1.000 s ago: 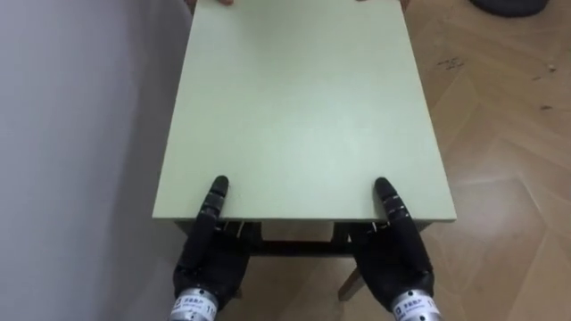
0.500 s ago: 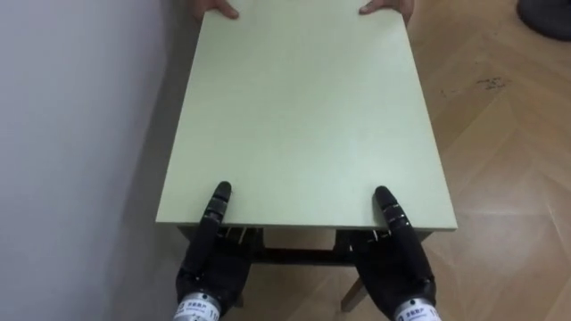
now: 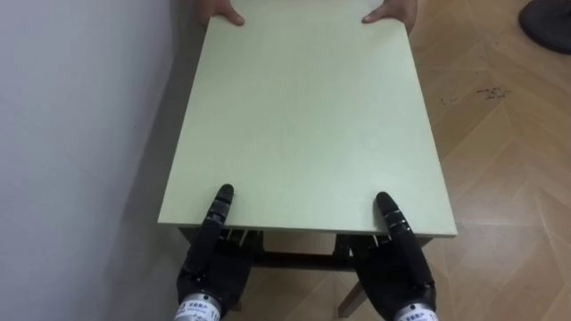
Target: Move table with human
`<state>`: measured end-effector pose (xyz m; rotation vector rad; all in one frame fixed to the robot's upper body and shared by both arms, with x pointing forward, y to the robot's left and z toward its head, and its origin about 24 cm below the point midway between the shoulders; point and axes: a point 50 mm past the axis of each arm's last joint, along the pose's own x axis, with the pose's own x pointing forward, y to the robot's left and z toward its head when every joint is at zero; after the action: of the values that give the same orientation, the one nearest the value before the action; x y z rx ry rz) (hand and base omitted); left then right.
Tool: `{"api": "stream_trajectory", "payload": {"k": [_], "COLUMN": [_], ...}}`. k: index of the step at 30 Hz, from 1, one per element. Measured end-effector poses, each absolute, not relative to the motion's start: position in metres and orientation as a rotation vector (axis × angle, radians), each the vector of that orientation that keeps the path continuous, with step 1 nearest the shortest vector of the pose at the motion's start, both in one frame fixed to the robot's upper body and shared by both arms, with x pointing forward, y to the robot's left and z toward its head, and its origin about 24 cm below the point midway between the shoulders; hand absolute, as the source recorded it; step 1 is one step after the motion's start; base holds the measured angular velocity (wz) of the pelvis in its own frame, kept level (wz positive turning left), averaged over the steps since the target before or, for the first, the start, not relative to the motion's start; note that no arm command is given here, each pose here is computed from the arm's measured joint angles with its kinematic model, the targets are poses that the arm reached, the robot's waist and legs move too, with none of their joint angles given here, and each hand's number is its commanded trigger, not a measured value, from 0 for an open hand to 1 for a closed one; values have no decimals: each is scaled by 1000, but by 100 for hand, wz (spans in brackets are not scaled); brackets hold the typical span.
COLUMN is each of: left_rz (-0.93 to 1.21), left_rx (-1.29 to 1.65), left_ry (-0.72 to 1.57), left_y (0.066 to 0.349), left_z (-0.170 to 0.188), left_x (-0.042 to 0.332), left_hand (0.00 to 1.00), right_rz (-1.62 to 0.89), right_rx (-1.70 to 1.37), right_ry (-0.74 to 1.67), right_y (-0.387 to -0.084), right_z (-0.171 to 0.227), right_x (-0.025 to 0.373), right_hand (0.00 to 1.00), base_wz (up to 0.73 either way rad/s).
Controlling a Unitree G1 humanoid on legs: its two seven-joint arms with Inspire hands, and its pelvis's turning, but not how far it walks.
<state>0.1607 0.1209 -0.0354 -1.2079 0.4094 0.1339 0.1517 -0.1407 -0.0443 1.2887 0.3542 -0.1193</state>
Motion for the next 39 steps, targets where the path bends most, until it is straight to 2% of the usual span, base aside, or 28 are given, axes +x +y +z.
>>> {"api": "stream_trajectory", "payload": {"k": [13, 14, 16, 18, 19, 21, 22, 24, 26, 27, 28, 39], "left_rz": [179, 179, 176, 176, 176, 167, 160, 140, 104, 89, 82, 33], "left_rx": [-1147, -1144, -1141, -1139, -1137, -1099, -1073, -990, -905, -876, -865, -823], "left_ry": [499, 501, 503, 508, 510, 518, 522, 535, 549, 551, 553, 586], "left_y": [125, 126, 126, 127, 127, 129, 129, 133, 135, 135, 136, 133], "left_z": [-56, -58, -59, -62, -63, -66, -67, -69, -73, -74, -74, -79], "left_x": [150, 149, 148, 147, 147, 147, 147, 146, 144, 144, 144, 141], "left_hand": [100, 91, 82, 80, 74, 70, 66, 56, 7, 0, 0, 0], "right_rz": [-170, -166, -166, -170, -173, -174, -174, -171, -171, -171, -171, -8], "right_rx": [1245, 1246, 1245, 1246, 1243, 1245, 1246, 1249, 1246, 1246, 1246, 1147], "right_ry": [434, 436, 438, 441, 442, 445, 446, 458, 464, 468, 470, 440], "right_y": [-144, -144, -143, -143, -143, -142, -141, -141, -141, -141, -141, -137], "right_z": [-67, -69, -70, -72, -73, -75, -76, -77, -78, -78, -79, -73], "right_x": [139, 138, 138, 137, 137, 138, 139, 139, 140, 140, 140, 146], "right_hand": [100, 100, 100, 100, 100, 98, 94, 78, 42, 18, 0, 0], "base_wz": [0, 0, 0, 0, 0, 0, 0, 0, 0, 0, 0, -1]}}
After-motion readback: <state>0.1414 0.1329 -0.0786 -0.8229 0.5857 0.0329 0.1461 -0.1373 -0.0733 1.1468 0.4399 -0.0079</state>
